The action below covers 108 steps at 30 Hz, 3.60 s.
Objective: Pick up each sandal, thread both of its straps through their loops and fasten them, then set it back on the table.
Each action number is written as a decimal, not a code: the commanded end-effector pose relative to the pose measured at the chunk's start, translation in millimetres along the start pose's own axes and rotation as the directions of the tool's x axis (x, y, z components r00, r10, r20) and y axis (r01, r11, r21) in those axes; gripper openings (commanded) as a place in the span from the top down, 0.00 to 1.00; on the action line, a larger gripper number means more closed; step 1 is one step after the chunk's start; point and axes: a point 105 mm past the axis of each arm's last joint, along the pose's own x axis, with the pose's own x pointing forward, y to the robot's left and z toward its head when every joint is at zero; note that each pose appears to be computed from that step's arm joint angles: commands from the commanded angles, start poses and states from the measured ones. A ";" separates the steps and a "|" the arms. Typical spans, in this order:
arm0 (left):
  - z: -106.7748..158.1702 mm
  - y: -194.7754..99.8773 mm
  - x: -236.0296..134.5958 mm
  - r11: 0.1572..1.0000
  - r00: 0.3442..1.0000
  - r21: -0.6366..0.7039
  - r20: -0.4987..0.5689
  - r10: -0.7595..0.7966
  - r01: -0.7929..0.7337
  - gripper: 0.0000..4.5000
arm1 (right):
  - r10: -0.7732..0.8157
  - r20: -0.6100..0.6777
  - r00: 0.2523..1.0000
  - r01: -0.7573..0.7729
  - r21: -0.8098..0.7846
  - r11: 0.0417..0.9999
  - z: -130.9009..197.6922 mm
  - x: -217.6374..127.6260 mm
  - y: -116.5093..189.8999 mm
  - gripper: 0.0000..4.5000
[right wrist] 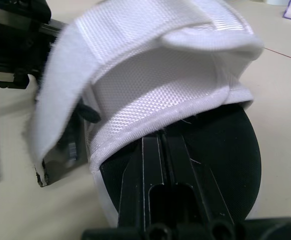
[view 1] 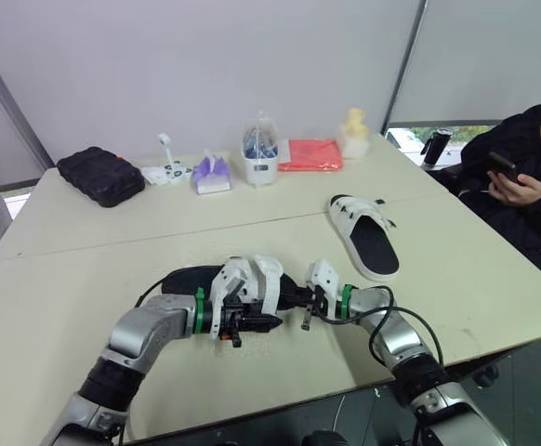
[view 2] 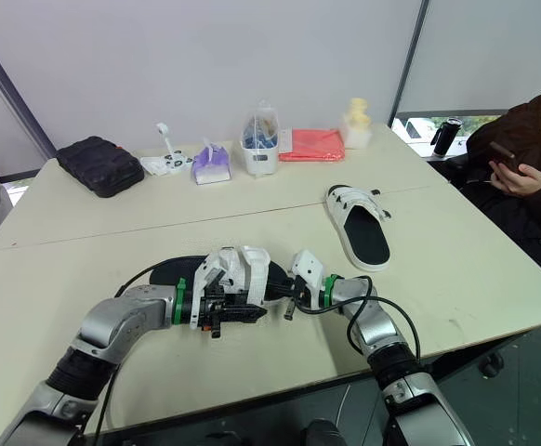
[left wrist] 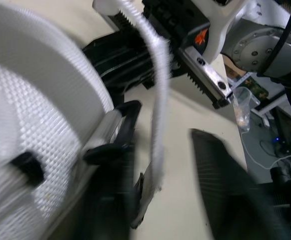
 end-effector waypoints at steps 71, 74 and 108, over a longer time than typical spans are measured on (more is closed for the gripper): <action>31.0 22.7 -19.1 0.999 0.999 0.018 -0.015 -0.028 0.029 1.00 | 0.041 -0.133 0.990 -0.028 0.095 0.995 -41.1 4.8 22.4 1.00; 30.5 20.7 -21.2 0.999 1.000 0.020 -0.006 -0.027 0.027 1.00 | 0.041 -0.133 0.990 -0.028 0.098 0.995 -41.7 4.5 22.9 1.00; 4.0 -30.4 -72.2 0.999 0.999 0.022 -0.020 0.045 -0.044 0.37 | 0.059 -0.134 0.989 -0.044 0.107 0.993 -44.7 8.1 26.5 1.00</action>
